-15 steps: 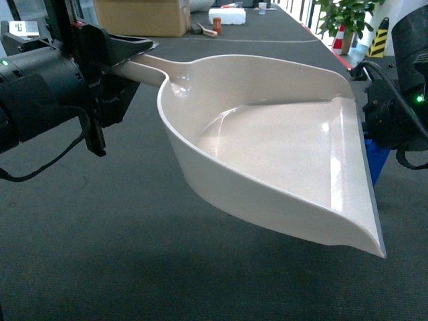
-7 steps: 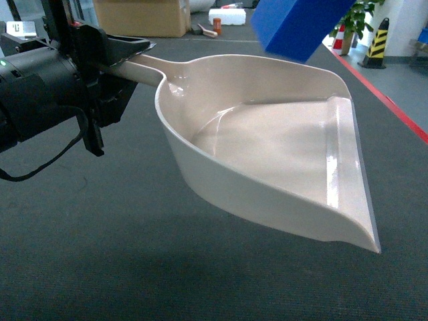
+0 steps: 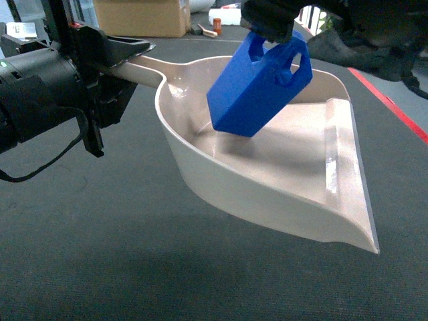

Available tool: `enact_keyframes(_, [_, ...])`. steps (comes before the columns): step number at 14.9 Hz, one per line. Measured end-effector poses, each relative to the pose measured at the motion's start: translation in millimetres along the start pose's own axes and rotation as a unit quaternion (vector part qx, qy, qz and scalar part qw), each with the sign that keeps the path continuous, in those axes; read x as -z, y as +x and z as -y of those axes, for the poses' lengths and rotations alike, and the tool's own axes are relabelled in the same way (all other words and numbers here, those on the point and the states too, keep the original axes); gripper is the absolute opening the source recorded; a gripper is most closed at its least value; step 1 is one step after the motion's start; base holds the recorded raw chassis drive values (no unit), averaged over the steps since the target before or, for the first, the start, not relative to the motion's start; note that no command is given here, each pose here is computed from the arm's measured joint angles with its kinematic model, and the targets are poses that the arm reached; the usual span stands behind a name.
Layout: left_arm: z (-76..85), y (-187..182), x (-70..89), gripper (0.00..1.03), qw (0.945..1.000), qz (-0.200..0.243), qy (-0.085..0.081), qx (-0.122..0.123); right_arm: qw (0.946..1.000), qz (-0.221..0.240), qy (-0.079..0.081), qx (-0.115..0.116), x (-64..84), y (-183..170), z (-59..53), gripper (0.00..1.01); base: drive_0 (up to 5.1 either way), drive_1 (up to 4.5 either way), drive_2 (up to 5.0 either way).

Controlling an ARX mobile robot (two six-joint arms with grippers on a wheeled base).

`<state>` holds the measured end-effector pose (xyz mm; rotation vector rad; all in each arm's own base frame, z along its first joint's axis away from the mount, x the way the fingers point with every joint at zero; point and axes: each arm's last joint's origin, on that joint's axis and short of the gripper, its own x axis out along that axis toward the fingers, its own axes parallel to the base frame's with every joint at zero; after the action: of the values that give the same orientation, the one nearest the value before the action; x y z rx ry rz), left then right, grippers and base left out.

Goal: Place part in tray to right shelf

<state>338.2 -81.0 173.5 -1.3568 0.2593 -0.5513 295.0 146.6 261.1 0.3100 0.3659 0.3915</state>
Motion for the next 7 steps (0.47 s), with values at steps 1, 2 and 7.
enact_keyframes(1, [0.0,0,0.0,0.14,1.0,0.0,0.0,0.0,1.0,0.004,-0.001,0.001,-0.4,-1,0.3,0.8,0.0,0.0,0.0])
enact_keyframes(2, [0.0,0,0.0,0.14,1.0,0.0,0.0,0.0,0.9999,0.016,-0.002,0.003,-1.8,-4,2.2,0.83,0.0,0.0,0.0])
enact_keyframes(7, [0.1,0,0.2,0.14,1.0,-0.001,-0.001,0.0,0.9974,0.069,-0.015,0.015,-9.9,-18,6.8,0.97,0.0,0.0,0.0])
